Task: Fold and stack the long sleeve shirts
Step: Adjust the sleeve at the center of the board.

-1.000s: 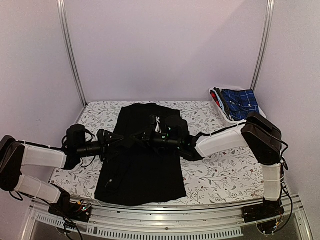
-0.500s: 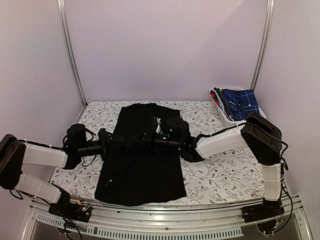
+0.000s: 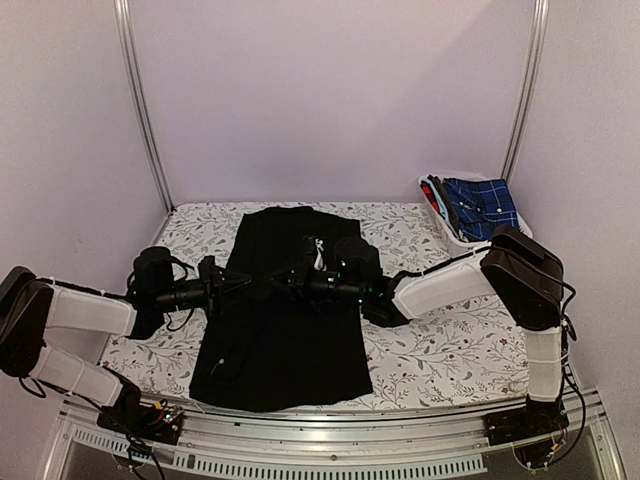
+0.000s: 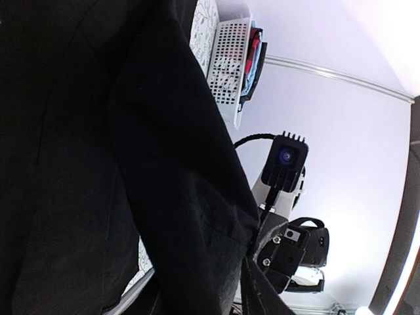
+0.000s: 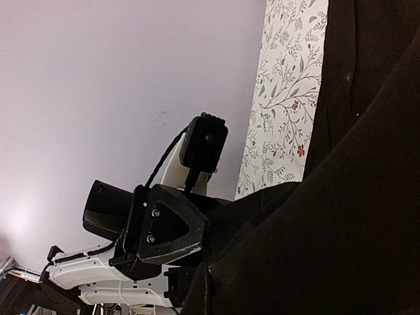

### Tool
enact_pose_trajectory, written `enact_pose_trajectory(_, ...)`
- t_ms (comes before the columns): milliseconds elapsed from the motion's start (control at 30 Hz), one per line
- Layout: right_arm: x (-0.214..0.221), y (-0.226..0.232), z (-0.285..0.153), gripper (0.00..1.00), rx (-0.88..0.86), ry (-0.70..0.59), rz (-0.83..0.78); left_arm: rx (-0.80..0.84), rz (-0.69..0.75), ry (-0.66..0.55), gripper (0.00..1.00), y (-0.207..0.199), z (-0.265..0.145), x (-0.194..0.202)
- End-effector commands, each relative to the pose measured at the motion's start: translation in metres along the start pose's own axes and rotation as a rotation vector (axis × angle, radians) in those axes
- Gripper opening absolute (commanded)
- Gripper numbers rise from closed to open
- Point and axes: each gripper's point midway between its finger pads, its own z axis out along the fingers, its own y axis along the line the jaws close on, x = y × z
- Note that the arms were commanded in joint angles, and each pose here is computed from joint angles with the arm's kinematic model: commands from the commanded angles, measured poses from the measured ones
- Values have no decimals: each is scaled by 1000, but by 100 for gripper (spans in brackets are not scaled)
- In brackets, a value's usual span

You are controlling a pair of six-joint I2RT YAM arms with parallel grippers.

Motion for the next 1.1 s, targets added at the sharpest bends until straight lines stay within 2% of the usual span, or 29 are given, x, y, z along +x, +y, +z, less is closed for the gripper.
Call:
enact_pose_trajectory(0,-4,16,-8,0,-26,-14,-22,44,48,32,29,-16,2,6)
enact_pose_trajectory(167,-3,13,-9,0,-8,-12,-32,30,62,51,8,-12,3,8)
enact_pose_trajectory(200,-3,11,-9,3,1,-11,-34,28,68,50,4,-12,3,7)
enact_pose_trajectory(233,-3,10,-10,7,12,-12,-43,21,77,46,0,-13,3,5)
enact_pose_trajectory(400,-12,-4,-26,41,119,-35,-104,-25,182,17,0,-27,5,-10)
enact_pose_trajectory(533,-38,-27,-62,56,265,-84,-149,-65,290,-28,0,-44,8,-28)
enact_pose_trajectory(667,-61,-51,-109,60,498,-128,-267,-111,393,-88,0,-61,10,-54)
enact_pose_trajectory(833,-81,-86,-157,55,675,-123,-296,-205,463,-151,0,-60,10,-86)
enact_pose_trajectory(1067,-75,-115,-150,42,766,14,-363,-271,521,-269,0,-76,2,-123)
